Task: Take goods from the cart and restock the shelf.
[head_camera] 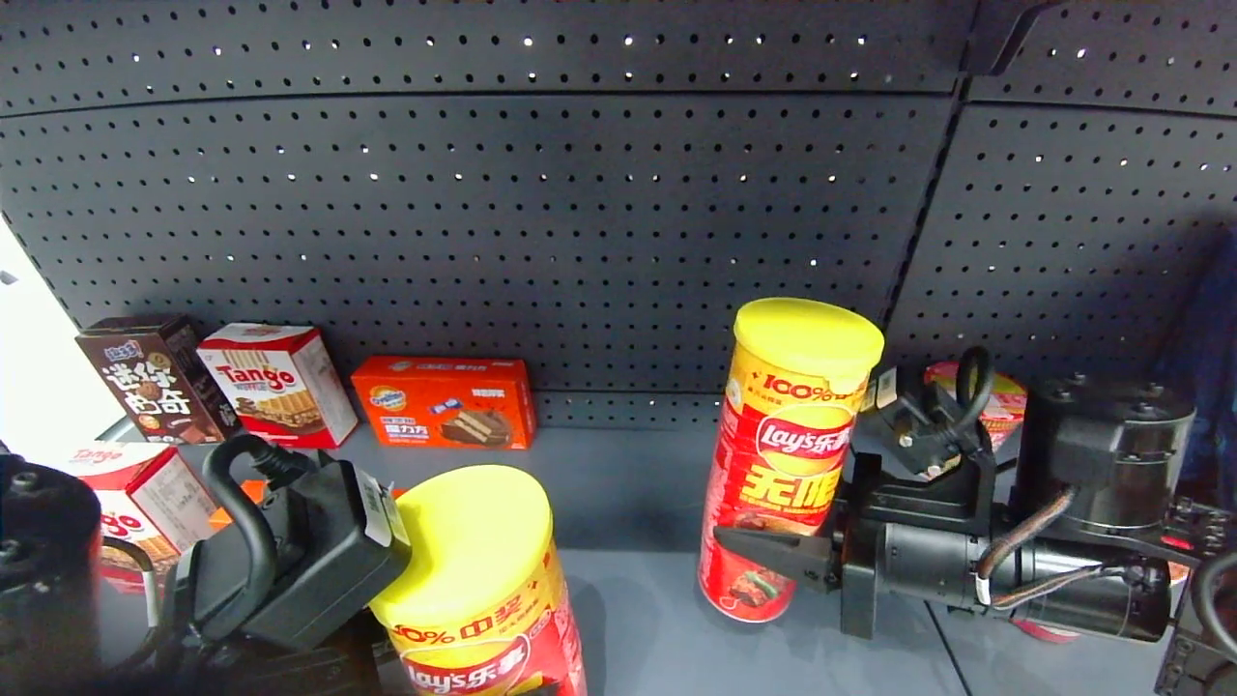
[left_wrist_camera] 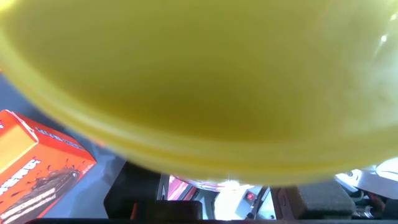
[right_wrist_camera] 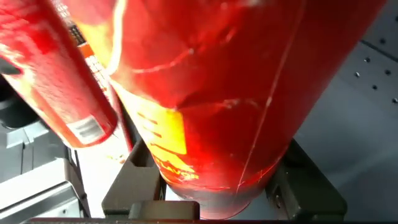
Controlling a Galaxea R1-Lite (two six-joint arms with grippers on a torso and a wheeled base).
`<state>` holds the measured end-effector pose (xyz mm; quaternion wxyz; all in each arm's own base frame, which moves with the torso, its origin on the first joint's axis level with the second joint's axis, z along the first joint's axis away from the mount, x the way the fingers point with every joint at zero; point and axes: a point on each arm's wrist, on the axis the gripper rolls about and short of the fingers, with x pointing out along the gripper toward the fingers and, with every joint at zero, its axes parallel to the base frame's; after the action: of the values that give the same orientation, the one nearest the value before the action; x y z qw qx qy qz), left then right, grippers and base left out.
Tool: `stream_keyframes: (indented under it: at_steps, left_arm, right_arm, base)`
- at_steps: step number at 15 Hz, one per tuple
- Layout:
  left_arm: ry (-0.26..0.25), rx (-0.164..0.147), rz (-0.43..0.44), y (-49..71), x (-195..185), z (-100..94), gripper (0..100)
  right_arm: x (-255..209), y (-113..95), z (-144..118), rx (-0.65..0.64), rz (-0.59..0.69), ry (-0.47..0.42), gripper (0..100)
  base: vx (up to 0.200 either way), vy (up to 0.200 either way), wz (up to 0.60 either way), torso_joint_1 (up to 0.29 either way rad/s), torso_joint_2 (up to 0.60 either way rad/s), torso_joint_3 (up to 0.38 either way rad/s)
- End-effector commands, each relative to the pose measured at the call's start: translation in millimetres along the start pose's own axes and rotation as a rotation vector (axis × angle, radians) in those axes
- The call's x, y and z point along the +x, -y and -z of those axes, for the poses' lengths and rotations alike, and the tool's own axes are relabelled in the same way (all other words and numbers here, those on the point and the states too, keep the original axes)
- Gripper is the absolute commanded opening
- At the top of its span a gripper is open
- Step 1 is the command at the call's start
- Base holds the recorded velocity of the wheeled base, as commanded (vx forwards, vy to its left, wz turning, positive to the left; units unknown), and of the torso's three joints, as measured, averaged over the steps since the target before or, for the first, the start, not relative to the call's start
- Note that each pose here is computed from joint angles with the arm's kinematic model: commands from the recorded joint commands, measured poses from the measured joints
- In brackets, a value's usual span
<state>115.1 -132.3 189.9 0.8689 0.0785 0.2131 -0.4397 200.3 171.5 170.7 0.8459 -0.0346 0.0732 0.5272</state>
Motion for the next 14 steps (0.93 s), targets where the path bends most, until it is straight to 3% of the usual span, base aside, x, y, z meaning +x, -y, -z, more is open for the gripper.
stream_keyframes:
  at_steps: [1, 14]
  left_arm:
    - [-0.009, 0.001, -0.002, -0.4, 3, -0.1, 0]
    - [-0.012, -0.004, -0.008, -1.1, 10, -6.0, 0]
  right_arm:
    - [1, -5, 5, 0.001, -0.016, -0.008, 0]
    - [11, -5, 45, 0.049, -0.032, -0.083, 0]
  base:
    - [0.0, 0.0, 0.0, 0.0, 0.0, 0.0]
    - [0.0, 0.0, 0.0, 0.0, 0.0, 0.0]
